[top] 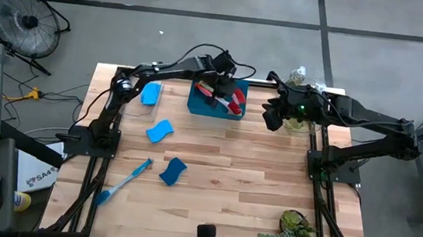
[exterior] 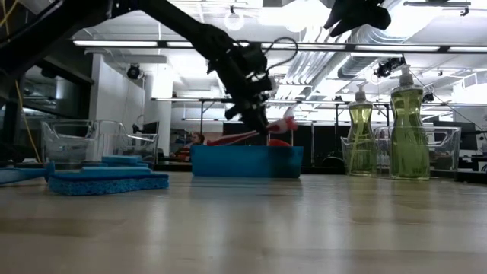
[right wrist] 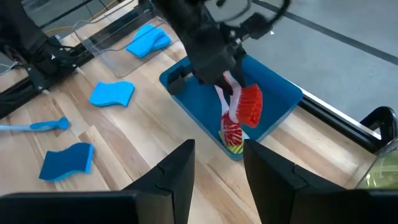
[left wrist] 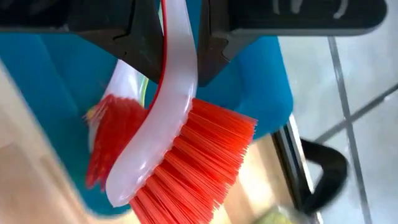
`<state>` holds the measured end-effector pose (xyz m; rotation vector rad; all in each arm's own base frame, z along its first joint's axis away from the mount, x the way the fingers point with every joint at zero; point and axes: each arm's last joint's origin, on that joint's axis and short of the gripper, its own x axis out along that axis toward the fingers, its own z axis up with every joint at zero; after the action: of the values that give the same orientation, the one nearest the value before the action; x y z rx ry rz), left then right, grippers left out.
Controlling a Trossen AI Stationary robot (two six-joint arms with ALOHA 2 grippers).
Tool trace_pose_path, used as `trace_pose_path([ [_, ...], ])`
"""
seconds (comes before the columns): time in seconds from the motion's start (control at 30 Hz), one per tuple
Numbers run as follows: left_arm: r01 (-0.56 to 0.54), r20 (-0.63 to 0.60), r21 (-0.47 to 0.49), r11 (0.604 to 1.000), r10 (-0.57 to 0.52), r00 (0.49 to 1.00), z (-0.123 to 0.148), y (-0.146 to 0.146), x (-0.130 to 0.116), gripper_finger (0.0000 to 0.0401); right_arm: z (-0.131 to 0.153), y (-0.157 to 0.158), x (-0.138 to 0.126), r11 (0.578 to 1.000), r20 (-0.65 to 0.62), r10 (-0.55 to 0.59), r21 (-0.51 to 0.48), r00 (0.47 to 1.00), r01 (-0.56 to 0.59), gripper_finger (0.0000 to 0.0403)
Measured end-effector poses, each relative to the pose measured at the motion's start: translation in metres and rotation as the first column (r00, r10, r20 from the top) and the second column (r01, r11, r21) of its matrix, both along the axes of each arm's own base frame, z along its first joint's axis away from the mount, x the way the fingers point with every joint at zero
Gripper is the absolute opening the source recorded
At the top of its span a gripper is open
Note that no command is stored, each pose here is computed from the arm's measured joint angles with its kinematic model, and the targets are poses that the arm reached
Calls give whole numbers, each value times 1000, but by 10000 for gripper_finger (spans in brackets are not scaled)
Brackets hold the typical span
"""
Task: Pick & Place Kitchen Sink Supplies
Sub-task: Put the red dish brush into the blue bin, then put the bottom blue sponge into the left transparent bin
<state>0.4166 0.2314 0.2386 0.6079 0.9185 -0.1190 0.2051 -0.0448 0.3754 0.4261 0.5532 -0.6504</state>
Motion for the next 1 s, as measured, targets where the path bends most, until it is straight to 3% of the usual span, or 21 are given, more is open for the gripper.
trace_pose_path([
  [0.13,-21,-28,-24,999,20,999,-14,2,3,71,0,0,0,1000,2,-4,3,1000,4,130],
  [0.43,-53,-28,-20,998,52,998,-18,4,5,83,0,0,0,1000,8,-12,14,1000,12,130],
  [1.0,-36,-49,-52,998,33,998,-20,2,3,201,0,1,0,1000,2,16,17,1000,-16,130],
])
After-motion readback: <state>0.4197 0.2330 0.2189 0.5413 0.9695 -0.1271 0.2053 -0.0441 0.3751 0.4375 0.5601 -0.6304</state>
